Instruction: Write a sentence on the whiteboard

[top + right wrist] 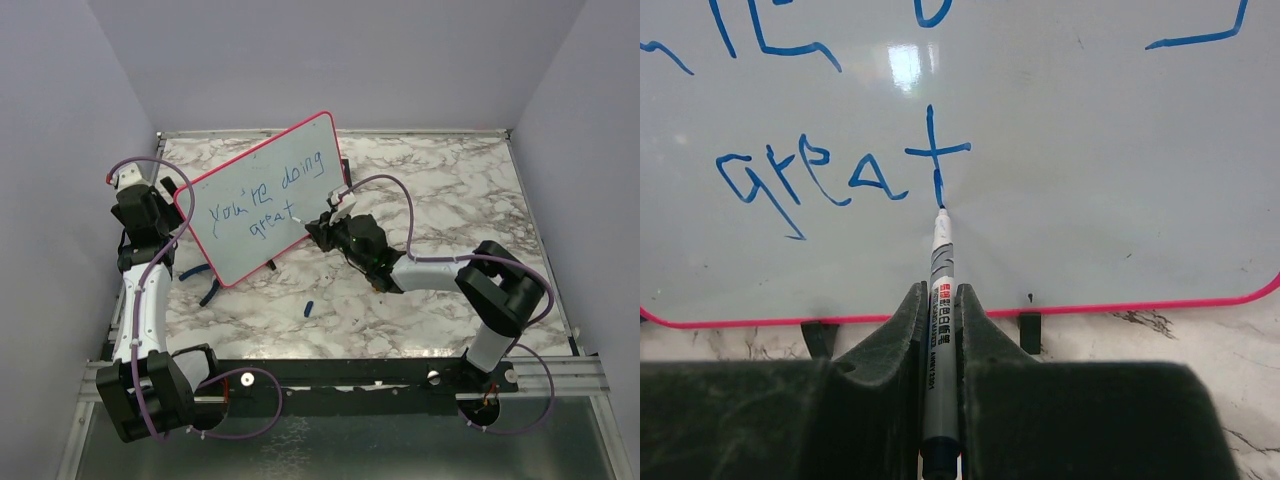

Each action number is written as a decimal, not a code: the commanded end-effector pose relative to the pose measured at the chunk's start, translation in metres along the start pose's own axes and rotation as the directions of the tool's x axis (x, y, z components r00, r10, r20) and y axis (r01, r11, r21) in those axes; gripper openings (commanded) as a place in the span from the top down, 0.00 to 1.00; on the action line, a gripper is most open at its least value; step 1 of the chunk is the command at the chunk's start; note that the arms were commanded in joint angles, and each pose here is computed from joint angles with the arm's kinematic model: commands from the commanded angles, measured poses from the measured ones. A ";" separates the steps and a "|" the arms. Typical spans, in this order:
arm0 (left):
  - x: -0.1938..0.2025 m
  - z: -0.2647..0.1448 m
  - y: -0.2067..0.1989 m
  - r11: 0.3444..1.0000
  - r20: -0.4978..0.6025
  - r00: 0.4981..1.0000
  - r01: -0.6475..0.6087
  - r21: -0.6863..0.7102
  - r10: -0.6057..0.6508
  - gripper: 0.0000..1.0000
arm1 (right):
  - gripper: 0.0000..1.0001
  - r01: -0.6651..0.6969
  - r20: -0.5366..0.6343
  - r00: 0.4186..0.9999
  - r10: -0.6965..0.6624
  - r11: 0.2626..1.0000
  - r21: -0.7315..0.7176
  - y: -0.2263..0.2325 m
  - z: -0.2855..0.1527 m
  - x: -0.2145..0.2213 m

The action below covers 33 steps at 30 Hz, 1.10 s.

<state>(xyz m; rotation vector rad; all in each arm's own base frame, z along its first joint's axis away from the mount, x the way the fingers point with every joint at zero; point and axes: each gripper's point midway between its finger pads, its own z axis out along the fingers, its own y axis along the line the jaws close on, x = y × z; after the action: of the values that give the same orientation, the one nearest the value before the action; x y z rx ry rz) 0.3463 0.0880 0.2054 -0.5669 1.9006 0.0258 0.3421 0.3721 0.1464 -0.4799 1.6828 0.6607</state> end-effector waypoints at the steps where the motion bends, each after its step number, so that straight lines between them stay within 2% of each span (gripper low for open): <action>1: -0.001 -0.004 -0.004 1.000 0.010 1.000 -0.010 0.013 0.010 0.08 | 1.00 0.013 -0.029 1.000 -0.011 0.998 0.058 -0.010 0.000 0.014; 9: 0.000 -0.004 -0.003 1.000 0.010 1.000 -0.010 0.012 0.010 0.08 | 1.00 0.046 -0.011 0.999 -0.044 0.991 0.128 -0.023 -0.001 0.002; 19: -0.001 -0.004 -0.003 1.000 0.013 1.000 -0.011 0.011 0.011 0.08 | 1.00 0.028 0.046 0.998 -0.033 0.995 0.091 -0.016 -0.016 -0.021; 33: 0.000 -0.004 -0.003 1.000 0.010 1.000 -0.011 0.010 0.011 0.08 | 1.00 0.043 0.020 0.999 -0.046 0.990 0.135 -0.024 -0.010 -0.012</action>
<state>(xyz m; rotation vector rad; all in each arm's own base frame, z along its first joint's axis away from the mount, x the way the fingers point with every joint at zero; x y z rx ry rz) 0.3462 0.0880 0.2054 -0.5669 1.9006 0.0258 0.3466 0.3486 0.1614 -0.4140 1.6658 0.5543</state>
